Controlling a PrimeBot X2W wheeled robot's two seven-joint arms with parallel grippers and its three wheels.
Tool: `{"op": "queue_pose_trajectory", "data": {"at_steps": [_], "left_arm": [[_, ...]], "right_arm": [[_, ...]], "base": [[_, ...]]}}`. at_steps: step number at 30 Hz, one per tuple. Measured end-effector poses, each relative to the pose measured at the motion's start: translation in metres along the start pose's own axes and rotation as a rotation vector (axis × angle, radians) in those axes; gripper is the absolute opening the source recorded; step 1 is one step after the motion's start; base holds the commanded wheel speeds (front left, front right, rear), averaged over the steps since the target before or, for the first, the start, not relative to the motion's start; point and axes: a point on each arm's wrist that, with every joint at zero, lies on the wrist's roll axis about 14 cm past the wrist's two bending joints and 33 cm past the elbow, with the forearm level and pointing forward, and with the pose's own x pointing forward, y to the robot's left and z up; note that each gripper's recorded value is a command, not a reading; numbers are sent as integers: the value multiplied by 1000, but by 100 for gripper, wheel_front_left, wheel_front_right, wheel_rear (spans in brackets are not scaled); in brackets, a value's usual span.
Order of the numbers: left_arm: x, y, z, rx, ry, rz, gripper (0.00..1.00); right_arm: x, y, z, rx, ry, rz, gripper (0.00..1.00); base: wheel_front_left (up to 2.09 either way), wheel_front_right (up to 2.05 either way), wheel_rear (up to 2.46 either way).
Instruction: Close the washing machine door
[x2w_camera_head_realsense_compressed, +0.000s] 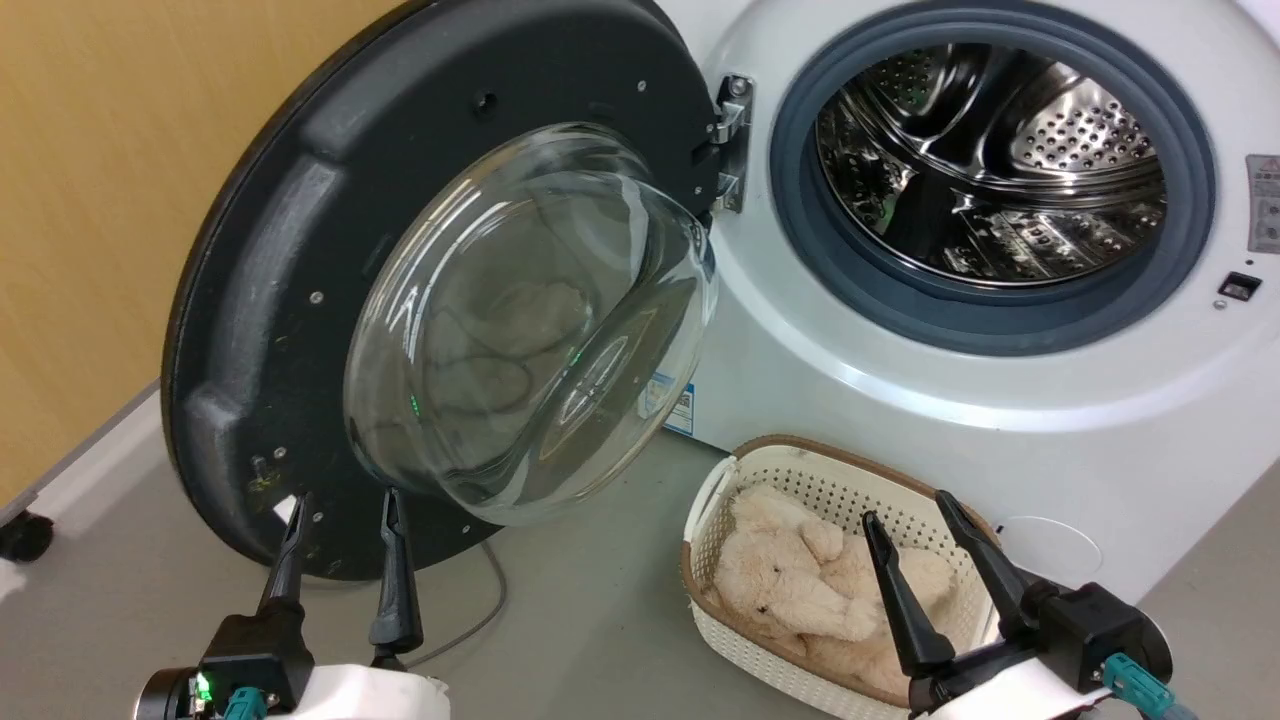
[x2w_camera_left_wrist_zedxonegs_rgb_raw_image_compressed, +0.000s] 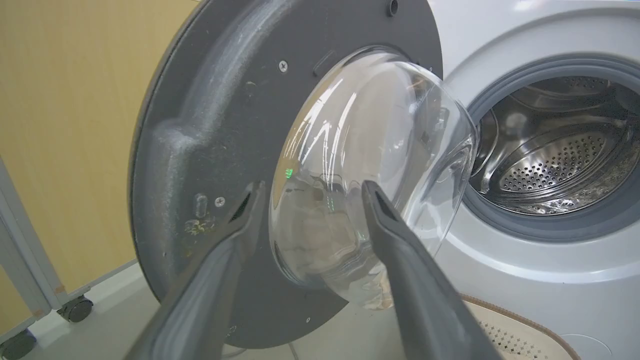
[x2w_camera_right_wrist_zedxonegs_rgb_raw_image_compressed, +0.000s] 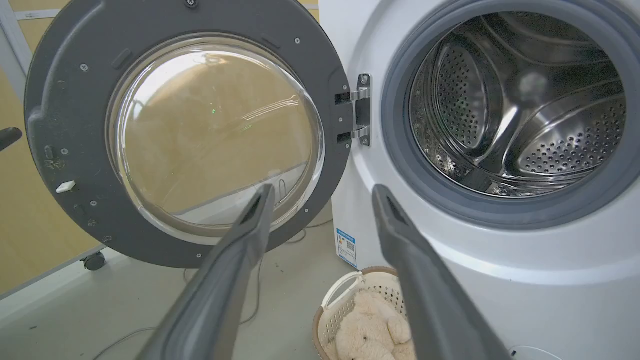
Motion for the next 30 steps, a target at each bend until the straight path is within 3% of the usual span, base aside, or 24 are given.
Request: {"op": "queue_pose_trajectory", "data": {"at_steps": [30], "left_arm": [[-19,31,8,-1,-41,104,100]], "right_arm": [[16,35,-4,47,-23,113,100]], "base": [[0,0,0]]}}
